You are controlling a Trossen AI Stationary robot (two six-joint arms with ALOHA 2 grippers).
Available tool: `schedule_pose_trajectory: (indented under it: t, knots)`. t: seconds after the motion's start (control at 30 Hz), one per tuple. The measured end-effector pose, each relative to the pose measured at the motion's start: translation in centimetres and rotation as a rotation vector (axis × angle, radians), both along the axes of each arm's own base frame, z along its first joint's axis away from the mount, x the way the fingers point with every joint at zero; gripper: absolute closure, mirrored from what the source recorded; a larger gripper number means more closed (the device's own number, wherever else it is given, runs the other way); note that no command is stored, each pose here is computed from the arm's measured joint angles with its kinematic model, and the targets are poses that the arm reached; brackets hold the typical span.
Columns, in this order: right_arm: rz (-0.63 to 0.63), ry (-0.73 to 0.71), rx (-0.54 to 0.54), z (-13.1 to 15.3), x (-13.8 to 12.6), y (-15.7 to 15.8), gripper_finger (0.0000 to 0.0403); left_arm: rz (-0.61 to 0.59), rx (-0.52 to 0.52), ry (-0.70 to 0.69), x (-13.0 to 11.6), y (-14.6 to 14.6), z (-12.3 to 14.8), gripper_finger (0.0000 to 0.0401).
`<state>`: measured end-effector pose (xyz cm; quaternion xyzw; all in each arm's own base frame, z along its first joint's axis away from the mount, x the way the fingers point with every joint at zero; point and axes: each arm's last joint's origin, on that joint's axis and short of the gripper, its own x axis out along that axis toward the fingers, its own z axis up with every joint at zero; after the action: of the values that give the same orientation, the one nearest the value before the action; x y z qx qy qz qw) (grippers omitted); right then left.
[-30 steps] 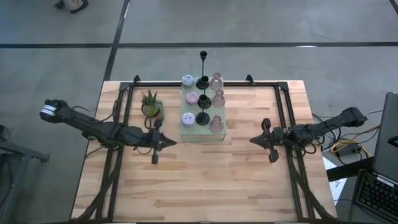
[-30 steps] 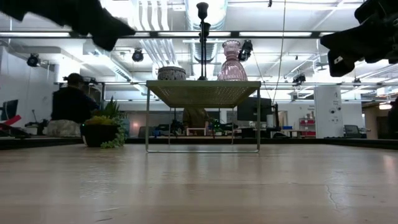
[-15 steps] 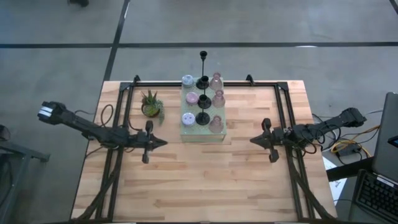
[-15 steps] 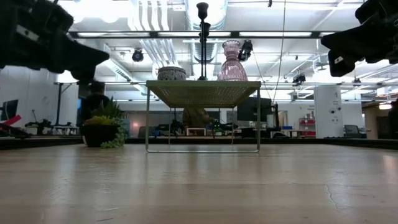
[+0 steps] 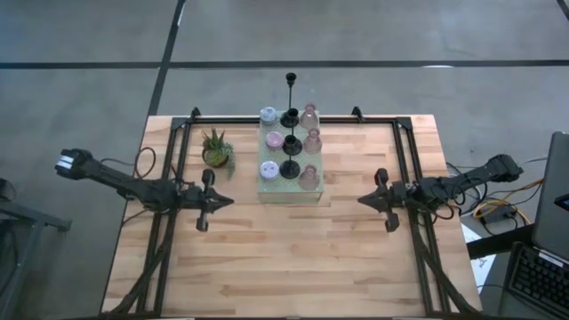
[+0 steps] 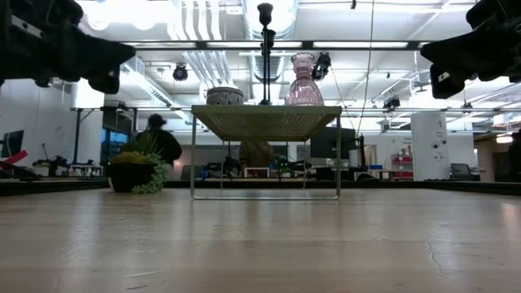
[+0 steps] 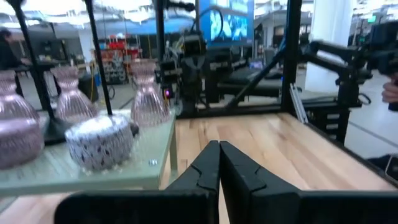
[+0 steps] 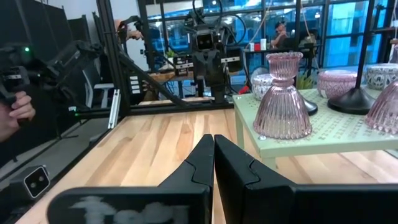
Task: Pick & Place candle stick holders
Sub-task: Return to Home Position
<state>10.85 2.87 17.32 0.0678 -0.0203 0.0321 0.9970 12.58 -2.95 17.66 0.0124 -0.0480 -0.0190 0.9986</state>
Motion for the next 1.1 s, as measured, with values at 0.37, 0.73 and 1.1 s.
schedule_pose_trajectory:
  t: [0.37,0.73,1.1]
  knots:
    - [-0.01,-0.042,-0.032,0.4,-0.5,-0.2,0.0394,0.026,0.022,-0.01,-1.1,0.4,0.5,0.0387]
    - [-0.094,0.01,-0.039,0.0,-1.5,-0.8,0.0394,0.035,0.001,-0.004,-3.2,1.1,0.4,0.0389]
    - [-0.096,0.033,-0.046,-0.2,-1.4,-0.8,0.0394,0.073,0.032,0.045,-3.0,1.2,-0.6,0.0389]
